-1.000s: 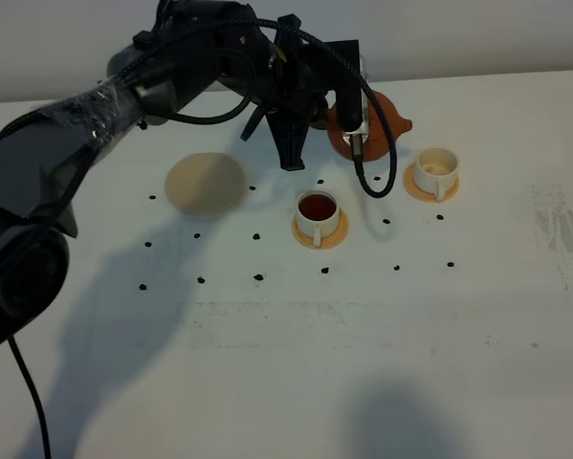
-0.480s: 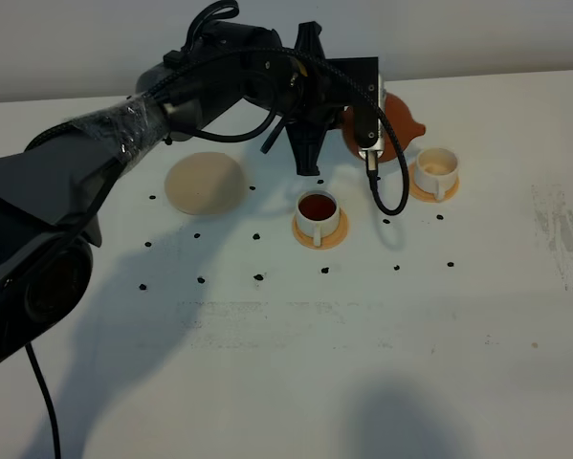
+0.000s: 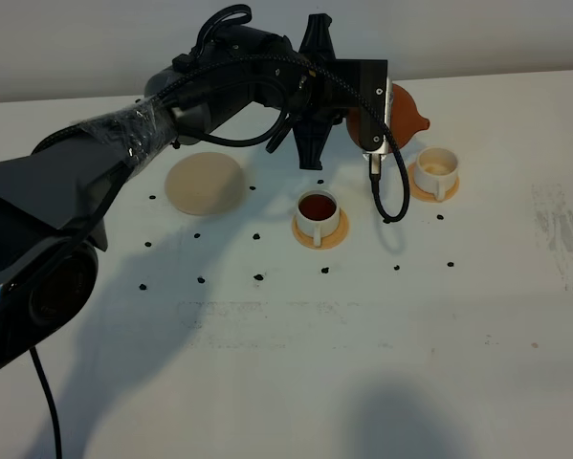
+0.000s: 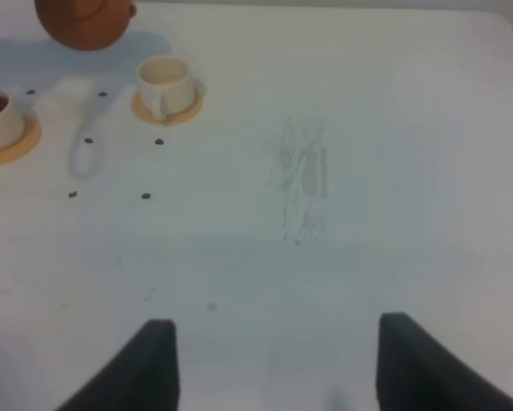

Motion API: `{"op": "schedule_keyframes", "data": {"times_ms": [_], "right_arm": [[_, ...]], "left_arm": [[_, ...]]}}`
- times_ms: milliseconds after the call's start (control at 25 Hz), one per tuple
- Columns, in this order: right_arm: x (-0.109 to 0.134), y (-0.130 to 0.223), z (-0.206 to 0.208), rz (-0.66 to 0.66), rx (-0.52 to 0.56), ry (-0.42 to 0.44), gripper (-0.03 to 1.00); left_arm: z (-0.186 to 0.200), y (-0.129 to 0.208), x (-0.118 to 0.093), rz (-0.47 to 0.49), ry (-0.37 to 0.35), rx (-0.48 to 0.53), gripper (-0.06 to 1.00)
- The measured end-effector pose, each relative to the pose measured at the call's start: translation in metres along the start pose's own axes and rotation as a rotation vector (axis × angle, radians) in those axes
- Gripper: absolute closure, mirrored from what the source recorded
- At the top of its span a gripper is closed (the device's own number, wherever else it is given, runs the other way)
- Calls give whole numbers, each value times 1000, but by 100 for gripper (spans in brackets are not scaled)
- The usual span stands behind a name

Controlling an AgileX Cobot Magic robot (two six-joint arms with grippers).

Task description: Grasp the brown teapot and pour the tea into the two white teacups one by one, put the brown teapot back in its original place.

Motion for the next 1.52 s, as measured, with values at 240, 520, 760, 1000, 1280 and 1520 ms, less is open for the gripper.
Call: {"op": "schedule_keyframes", "data": {"times_ms": [240,520,760,1000,1280,1520], "right_arm": [[0,0,0,0,0,0,45],[0,0,0,0,0,0,45],[0,0,0,0,0,0,45],[0,0,0,0,0,0,45],[0,0,0,0,0,0,45],[0,0,0,0,0,0,45]], "left_arm": [[-2,-5,-1,-32,-9,3,84],[-7,-3,-4,-69,-12,22,84],[-13,-5,-5,-106,-24,32,84],[-18,-8,-7,-142,-40,37,84],[-21,-5,-6,-206,-52,64,84],[-21,-9,-3,-246,-75,69,84]]}}
Point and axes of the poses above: a point on each arm's last joint axis where the gripper is mounted, z pointing back along that axis away from the gripper, x along the wrist's bending axis when the last joint is at zero, y = z × x, the point moved 10 cm from there along -z, pointing out along that axis toward the gripper
